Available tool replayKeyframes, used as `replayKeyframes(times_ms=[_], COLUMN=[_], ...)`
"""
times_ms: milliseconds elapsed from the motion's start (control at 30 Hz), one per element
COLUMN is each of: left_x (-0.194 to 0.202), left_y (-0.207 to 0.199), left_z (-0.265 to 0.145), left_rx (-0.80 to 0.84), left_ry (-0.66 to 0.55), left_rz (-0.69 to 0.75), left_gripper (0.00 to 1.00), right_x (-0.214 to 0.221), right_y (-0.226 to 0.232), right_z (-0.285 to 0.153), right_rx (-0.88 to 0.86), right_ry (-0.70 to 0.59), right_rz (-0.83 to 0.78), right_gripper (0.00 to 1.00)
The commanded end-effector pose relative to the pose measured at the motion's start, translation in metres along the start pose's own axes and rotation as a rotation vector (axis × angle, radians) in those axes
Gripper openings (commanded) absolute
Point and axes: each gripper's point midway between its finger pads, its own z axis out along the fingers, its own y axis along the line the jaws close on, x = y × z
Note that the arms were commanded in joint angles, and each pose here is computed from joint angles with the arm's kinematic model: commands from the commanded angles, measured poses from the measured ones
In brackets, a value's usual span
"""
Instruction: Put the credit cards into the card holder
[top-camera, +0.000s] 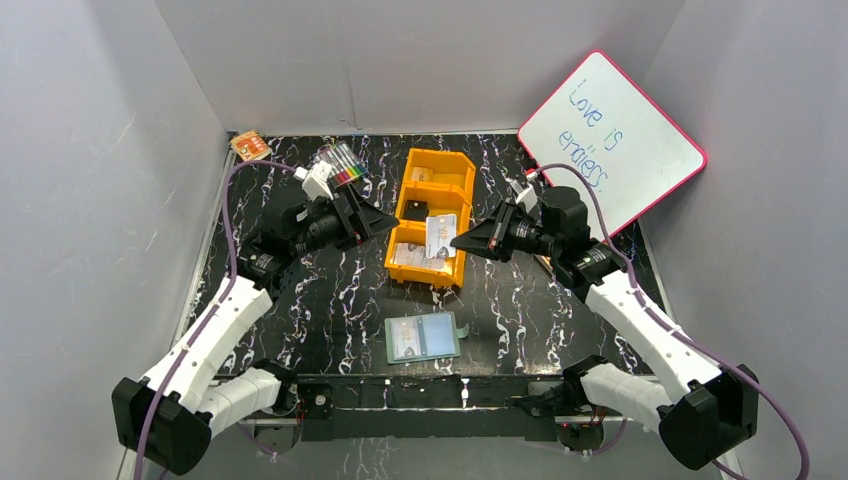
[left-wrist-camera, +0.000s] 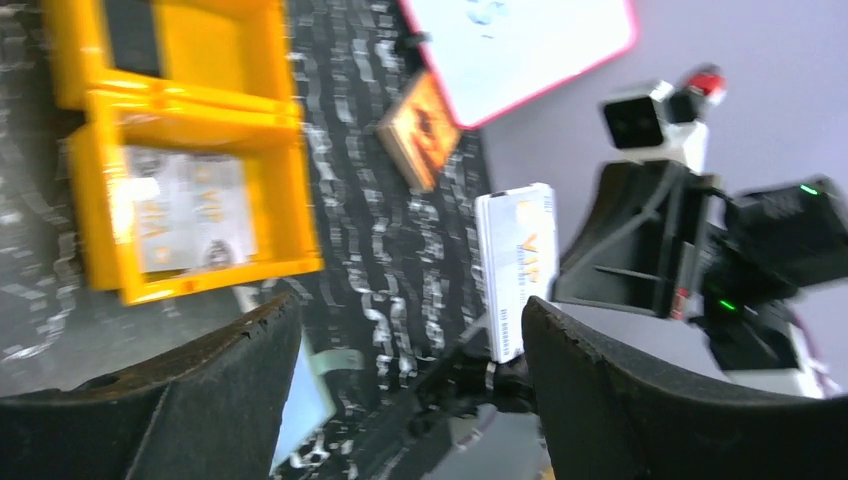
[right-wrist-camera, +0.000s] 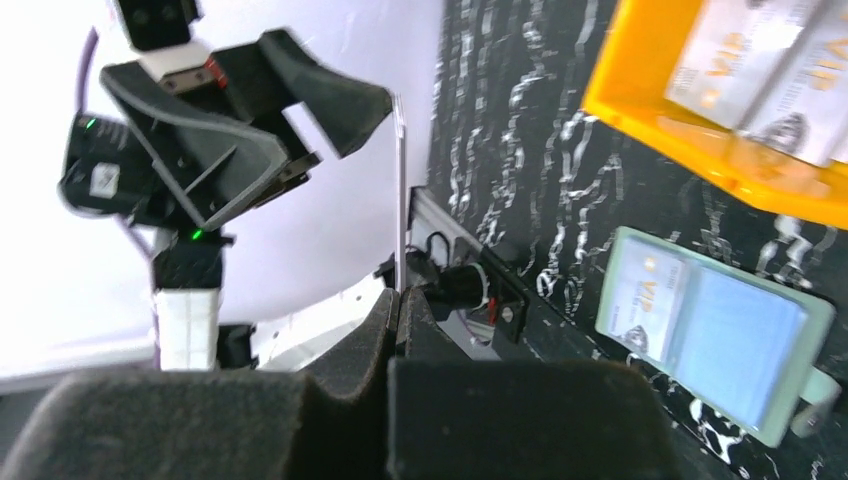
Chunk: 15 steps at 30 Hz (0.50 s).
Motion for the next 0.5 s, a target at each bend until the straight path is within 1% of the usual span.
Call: replayKeyframes(times_ms=[0,100,200,233,267,333,467], left_x=[0.004,0.005,0.007,0.008,0.009,0.011,0.011], left_y=[-0.057,-0.075,-0.096,-0.102,-0.103,-0.106,-0.105], left_z=[-0.013,-0.018,-0.030,-0.034,-0.036,-0.039,-0.035], left_rx=[0.296,0.404,0.549,0.594,0.610,0.632,0.637], left_ry=[0.045,0.061,0.075,0.076,0.083,0.086,0.095], left_rz=[-0.019,-0.033,-0.052,-0.039,-0.046,-0.034,-0.034], left_gripper=[0.80,0.85,0.87,0.86,0.86,0.82,0.78], right_x=[0.014,0.020,0.027,0.029,0.030,0.034,0.036], right_y=[0.054,0.069,0.079,0.080,0.083,0.086,0.086], right_z=[-0.017,-0.025,-0.034,-0.036,-0.038,-0.042,-0.042], right_rx=[-0.265,-0.347,-0.407,-0.420,-0.441,-0.485,-0.501], right_ry=[0.083,0.107,0.123,0.126,0.124,0.129,0.147], right_rz=[-0.211,-0.272,-0.321,-0.321,-0.331,-0.343,-0.343], right_gripper=[0.00,0.00,0.00,0.00,0.00,0.00,0.00])
